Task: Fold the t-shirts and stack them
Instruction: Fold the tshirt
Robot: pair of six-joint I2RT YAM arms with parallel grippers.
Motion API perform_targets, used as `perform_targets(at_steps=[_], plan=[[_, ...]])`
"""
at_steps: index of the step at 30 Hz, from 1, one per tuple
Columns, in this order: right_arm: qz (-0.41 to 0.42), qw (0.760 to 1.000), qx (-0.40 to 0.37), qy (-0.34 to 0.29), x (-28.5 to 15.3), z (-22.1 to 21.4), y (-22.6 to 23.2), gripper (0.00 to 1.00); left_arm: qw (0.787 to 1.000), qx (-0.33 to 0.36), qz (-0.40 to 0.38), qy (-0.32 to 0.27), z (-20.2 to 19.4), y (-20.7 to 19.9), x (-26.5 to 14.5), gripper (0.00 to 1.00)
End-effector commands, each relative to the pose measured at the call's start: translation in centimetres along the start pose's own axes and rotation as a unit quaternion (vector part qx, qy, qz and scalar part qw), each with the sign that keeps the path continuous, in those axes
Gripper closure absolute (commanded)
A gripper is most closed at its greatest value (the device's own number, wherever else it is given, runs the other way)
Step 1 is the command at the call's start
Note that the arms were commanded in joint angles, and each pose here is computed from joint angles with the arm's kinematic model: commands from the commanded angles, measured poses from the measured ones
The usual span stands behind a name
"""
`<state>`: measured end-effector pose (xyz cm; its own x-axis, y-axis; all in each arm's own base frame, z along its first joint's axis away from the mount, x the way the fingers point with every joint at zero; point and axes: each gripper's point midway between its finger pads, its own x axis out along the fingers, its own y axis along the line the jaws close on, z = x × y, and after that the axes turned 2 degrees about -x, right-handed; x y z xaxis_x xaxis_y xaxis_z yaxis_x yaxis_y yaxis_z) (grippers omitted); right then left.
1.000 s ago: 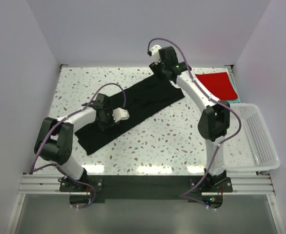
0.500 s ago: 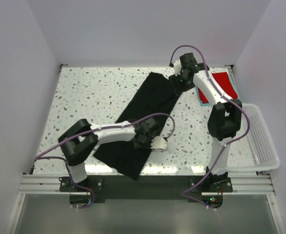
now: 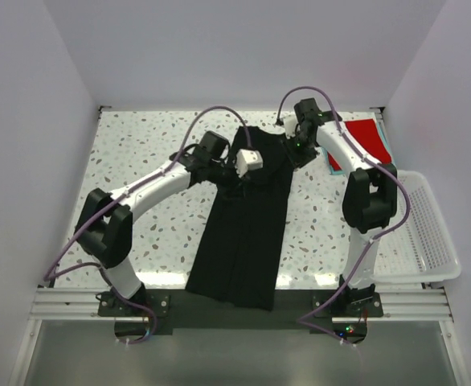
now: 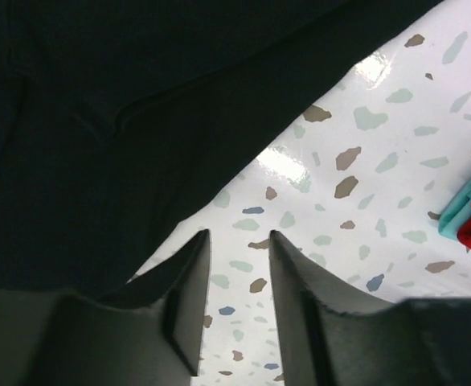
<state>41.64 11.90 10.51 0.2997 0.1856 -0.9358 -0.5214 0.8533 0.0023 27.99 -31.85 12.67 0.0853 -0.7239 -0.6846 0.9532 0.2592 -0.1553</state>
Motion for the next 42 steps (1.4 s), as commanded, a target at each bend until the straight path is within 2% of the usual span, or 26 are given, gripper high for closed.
perform_targets(at_steps=[1, 3, 5, 9, 17, 21, 23, 27, 33, 38, 39, 42], plan=[[0.024, 1.0, -0.003, -0.012, 1.7, 1.0, 1.3, 0.64, 0.995, -0.084, 0.0, -0.058, 1.4, 3.3, 0.1, 0.72], [0.016, 1.0, -0.004, -0.003, 3.3, 1.0, 1.4, 0.68, 0.989, -0.134, 0.02, -0.06, 0.7, 6.6, 0.9, 0.72], [0.003, 1.0, -0.002, 0.0, 5.3, 1.3, 0.9, 0.73, 0.984, -0.151, 0.035, -0.084, 2.0, 9.2, 0.7, 0.71], [-0.025, 0.999, -0.017, 0.018, 8.3, 1.6, 0.3, 0.78, 0.976, -0.191, 0.062, -0.083, 1.0, 12.9, 2.5, 0.73], [-0.104, 0.991, -0.075, 0.028, 12.9, 3.9, -1.0, 0.8, 0.95, -0.285, 0.102, -0.08, -3.7, 17.0, 3.8, 0.8], [-0.141, 0.986, -0.088, -0.005, 13.8, 7.3, -1.7, 0.8, 0.936, -0.322, 0.129, -0.065, -6.6, 19.3, 4.1, 0.83], [-0.145, 0.985, -0.09, -0.003, 15.2, 7.6, -1.9, 0.79, 0.93, -0.337, 0.134, -0.06, -8.2, 20.6, 4.2, 0.84], [-0.166, 0.982, -0.087, -0.03, 15.6, 10.0, -2.8, 0.77, 0.924, -0.352, 0.133, -0.07, -8.5, 22.6, 3.9, 0.84], [-0.182, 0.979, -0.081, -0.049, 16.0, 11.1, -3.2, 0.75, 0.923, -0.345, 0.152, -0.075, -8.5, 25.2, 3.1, 0.84], [-0.18, 0.978, -0.071, -0.075, 14.9, 12.3, -3.1, 0.64, 0.925, -0.34, 0.148, -0.083, -7.9, 25.8, 2.2, 0.82], [-0.184, 0.976, -0.072, -0.091, 14.1, 13.2, -3.2, 0.54, 0.927, -0.338, 0.133, -0.089, -7.5, 25.2, 2.1, 0.81], [-0.176, 0.973, -0.083, -0.127, 10.3, 15.6, -2.9, 0.42, 0.936, -0.309, 0.107, -0.133, -4.0, 23.7, 0.2, 0.75]])
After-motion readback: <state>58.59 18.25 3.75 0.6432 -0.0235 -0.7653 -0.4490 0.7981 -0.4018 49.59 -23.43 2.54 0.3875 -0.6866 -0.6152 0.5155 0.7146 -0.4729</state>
